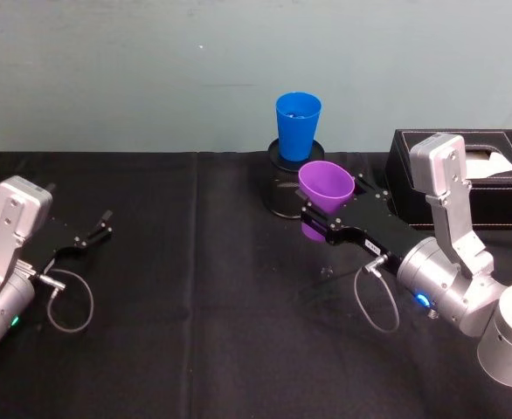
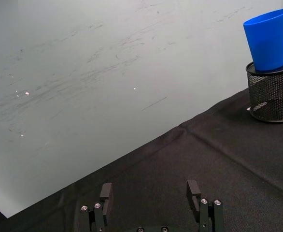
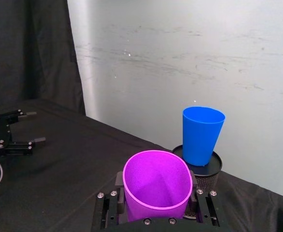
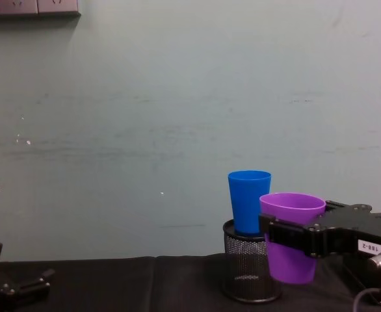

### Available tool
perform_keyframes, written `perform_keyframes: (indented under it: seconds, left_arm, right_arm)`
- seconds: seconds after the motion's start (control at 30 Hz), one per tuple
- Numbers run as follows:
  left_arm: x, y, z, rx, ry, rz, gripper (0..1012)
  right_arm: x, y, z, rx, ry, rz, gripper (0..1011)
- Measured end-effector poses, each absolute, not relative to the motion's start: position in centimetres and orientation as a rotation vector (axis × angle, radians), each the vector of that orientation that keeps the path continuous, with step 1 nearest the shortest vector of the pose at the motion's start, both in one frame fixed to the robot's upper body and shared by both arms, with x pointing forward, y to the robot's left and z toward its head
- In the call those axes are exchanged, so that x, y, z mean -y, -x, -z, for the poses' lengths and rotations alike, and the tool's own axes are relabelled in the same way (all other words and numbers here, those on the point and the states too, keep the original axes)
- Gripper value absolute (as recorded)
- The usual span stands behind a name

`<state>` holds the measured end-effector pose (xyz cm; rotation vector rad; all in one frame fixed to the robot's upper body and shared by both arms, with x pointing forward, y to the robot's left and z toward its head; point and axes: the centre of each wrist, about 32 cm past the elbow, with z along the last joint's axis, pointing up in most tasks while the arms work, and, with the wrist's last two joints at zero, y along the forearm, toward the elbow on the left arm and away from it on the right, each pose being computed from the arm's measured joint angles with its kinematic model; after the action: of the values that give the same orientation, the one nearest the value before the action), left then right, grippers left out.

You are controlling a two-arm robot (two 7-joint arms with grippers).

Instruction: Pick up one cup with a gripper and tap it against the other cup.

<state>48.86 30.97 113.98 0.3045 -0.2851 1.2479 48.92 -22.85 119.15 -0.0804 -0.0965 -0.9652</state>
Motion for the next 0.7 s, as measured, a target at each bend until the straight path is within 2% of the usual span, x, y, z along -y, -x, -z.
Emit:
perform_keyframes:
  seconds: [0.7]
  left_arm:
    - [-30.97,-48.86,-113.98,0.285,-0.304,-1.248,1000]
  right_arm:
    - [22.84,-48.92,-119.15,0.096,0.080,0.965,721]
